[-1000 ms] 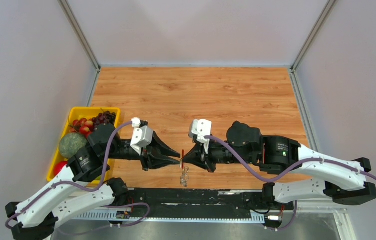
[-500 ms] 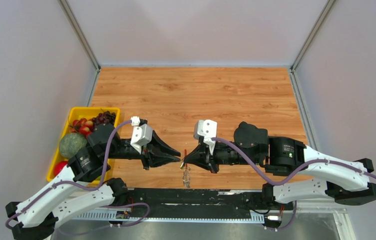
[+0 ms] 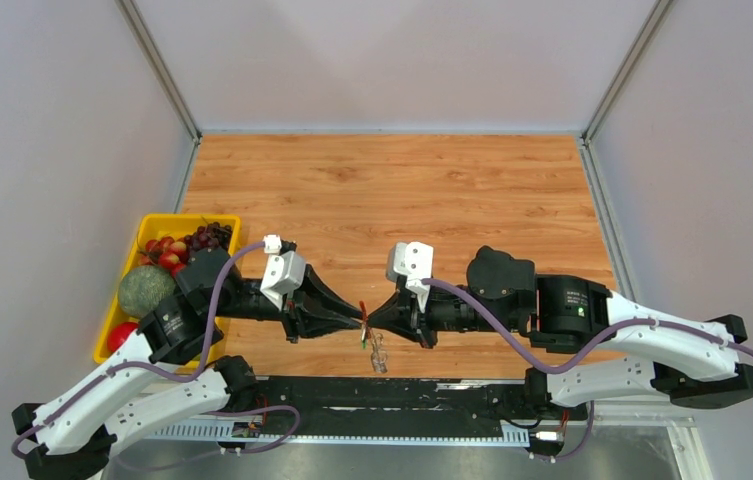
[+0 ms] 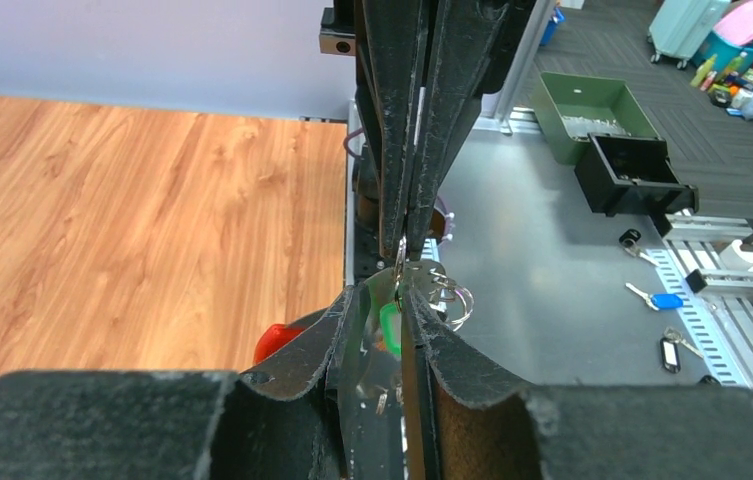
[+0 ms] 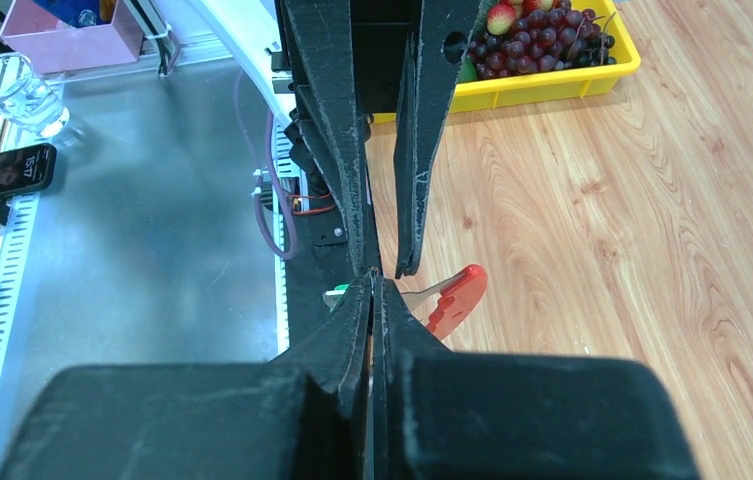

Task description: Put the keys on the keyring

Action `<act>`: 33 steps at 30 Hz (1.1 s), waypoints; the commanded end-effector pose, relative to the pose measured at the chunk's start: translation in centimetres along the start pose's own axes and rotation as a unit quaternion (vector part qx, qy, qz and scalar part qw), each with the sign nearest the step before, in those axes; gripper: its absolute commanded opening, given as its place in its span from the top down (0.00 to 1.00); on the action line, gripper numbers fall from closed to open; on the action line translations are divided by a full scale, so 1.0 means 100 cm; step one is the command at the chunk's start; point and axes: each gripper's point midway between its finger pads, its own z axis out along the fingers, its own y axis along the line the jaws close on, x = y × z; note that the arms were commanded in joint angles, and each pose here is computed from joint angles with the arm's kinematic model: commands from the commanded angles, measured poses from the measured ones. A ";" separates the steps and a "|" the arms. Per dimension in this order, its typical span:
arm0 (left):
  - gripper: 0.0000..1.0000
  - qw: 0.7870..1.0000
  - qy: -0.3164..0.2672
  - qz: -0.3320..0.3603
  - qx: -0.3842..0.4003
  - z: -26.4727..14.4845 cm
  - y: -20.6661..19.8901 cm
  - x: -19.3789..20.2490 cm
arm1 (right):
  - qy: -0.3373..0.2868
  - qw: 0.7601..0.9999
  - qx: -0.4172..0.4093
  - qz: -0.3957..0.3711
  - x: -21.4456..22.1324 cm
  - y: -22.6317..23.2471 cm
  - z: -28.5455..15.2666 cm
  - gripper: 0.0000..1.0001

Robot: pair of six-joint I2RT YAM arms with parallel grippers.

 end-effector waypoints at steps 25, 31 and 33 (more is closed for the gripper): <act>0.75 0.999 -0.012 0.006 0.031 -0.001 -0.012 -0.003 | -0.074 0.997 0.016 -0.030 -0.040 0.000 -0.005 1.00; 0.76 0.999 -0.012 0.006 0.031 -0.001 -0.012 -0.002 | -0.090 0.995 0.015 -0.038 -0.045 0.002 -0.010 1.00; 0.76 0.999 -0.011 0.006 0.031 -0.001 -0.012 -0.003 | -0.095 0.995 0.013 -0.041 -0.047 0.004 -0.010 1.00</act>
